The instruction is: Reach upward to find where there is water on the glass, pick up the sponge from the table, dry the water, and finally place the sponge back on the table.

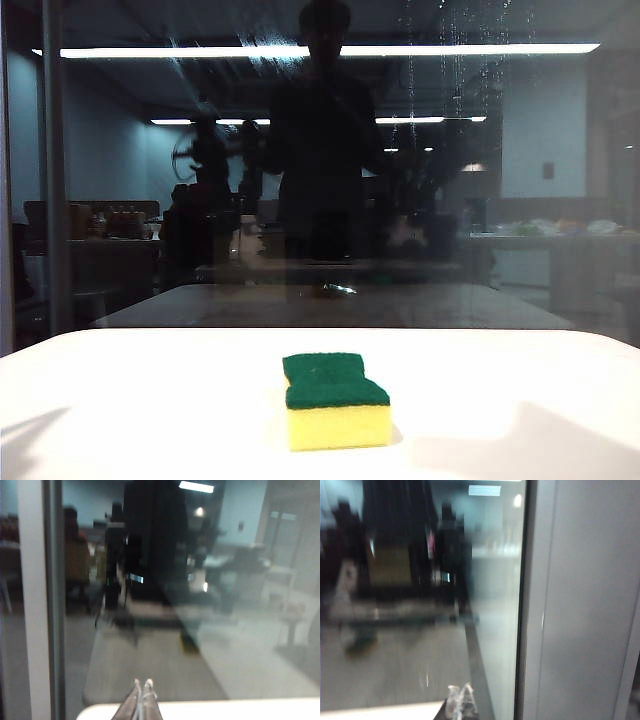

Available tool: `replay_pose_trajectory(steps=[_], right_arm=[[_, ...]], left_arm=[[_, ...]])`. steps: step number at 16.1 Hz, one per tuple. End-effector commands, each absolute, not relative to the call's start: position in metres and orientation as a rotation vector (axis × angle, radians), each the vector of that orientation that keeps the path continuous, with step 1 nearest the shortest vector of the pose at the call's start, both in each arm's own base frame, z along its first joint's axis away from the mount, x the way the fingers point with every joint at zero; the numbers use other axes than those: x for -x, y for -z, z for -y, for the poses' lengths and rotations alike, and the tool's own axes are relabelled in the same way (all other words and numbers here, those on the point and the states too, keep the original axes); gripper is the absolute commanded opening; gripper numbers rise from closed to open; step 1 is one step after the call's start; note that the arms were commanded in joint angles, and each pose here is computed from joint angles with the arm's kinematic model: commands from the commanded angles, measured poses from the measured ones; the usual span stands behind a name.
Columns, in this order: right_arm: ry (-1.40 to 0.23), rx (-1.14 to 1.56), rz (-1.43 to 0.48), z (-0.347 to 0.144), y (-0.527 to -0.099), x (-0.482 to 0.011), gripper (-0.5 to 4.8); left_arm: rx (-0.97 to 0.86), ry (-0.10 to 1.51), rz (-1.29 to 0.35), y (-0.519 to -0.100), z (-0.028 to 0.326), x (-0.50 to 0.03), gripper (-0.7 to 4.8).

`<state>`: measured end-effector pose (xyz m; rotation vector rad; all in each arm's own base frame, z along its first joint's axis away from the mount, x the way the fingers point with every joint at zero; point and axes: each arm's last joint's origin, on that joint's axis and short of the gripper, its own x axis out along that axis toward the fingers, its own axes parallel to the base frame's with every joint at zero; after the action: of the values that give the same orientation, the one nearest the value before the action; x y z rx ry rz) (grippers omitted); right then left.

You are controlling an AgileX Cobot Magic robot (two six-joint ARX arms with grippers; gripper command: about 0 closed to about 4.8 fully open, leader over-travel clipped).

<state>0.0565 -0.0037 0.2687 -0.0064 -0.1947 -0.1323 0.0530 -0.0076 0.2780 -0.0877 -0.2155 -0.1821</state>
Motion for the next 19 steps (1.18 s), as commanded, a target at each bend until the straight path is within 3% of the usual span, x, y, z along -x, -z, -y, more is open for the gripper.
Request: replay_pose_trajectory(steps=[1, 10, 15, 19], right_arm=[[0.14, 0.001, 0.245, 0.004, -0.309, -0.038, -0.06], [0.128, -0.052, 0.28, 0.004, -0.496, -0.052, -0.06], [0.069, -0.078, 0.296, 0.002, -0.572, -0.098, -0.06], [-0.035, -0.13, 0.285, -0.001, -0.61, -0.144, -0.06]], left_arm=[[0.091, 0.183, 0.276, -0.326, 0.006, -0.039, -0.06], [0.08, 0.255, 0.326, -0.506, 0.012, -0.079, -0.06], [0.075, 0.28, 0.353, -0.573, 0.017, -0.114, -0.06], [0.07, 0.279, 0.367, -0.594, 0.02, -0.146, -0.06]])
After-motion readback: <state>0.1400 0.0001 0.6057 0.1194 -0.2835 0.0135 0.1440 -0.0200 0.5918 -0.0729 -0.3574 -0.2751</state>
